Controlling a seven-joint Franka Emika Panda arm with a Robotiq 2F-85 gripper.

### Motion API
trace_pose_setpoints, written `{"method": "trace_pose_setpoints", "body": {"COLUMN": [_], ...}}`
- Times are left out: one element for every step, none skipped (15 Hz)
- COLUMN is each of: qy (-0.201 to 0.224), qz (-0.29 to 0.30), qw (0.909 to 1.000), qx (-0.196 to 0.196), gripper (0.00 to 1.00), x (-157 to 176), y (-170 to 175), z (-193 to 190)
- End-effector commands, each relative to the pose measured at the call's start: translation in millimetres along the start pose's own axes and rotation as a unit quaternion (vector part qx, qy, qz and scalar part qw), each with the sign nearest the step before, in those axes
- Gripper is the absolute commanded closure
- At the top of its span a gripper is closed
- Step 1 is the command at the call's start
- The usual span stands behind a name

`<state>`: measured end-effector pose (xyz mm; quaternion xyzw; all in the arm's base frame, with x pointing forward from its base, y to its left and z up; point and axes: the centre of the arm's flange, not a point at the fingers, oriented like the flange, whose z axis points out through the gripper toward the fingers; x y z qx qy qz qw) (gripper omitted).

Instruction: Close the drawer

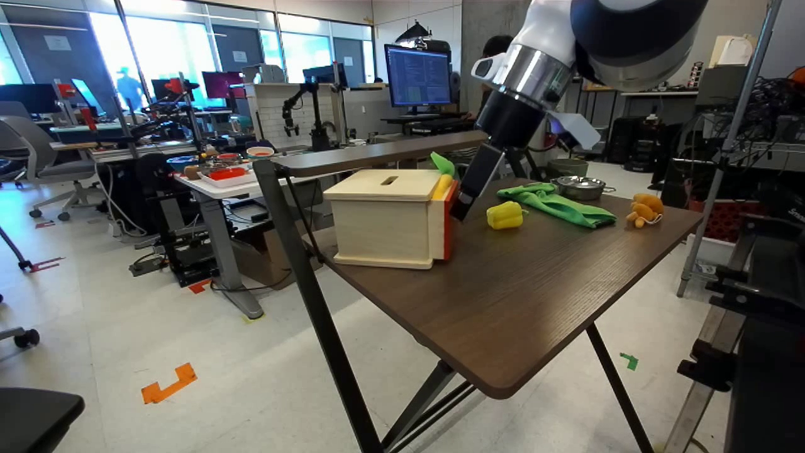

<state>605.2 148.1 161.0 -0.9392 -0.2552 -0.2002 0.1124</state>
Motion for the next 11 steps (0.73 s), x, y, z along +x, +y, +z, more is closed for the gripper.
{"method": "trace_pose_setpoints", "body": {"qy": [-0.010, -0.014, -0.020, -0.024, -0.025, -0.023, -0.021, -0.016, -0.014, -0.010, -0.009], "qz": [0.025, 0.026, 0.028, 0.031, 0.035, 0.038, 0.042, 0.043, 0.043, 0.044, 0.044], "qw": [0.9994, 0.9992, 0.9989, 0.9986, 0.9984, 0.9983, 0.9982, 0.9982, 0.9980, 0.9983, 0.9983], "qx": [0.024, 0.025, 0.031, 0.036, 0.036, 0.038, 0.038, 0.040, 0.044, 0.038, 0.038], "gripper": [0.00, 0.00, 0.00, 0.00, 0.00, 0.00, 0.00, 0.00, 0.00, 0.00, 0.00], "x": [18, 21, 26, 27, 33, 36, 39, 40, 41, 49, 51], "y": [-10, -14, -18, -21, -25, -30, -33, -36, -38, -35, -38], "z": [-47, -58, -70, -81, -93, -104, -114, -123, -130, -101, -109]}}
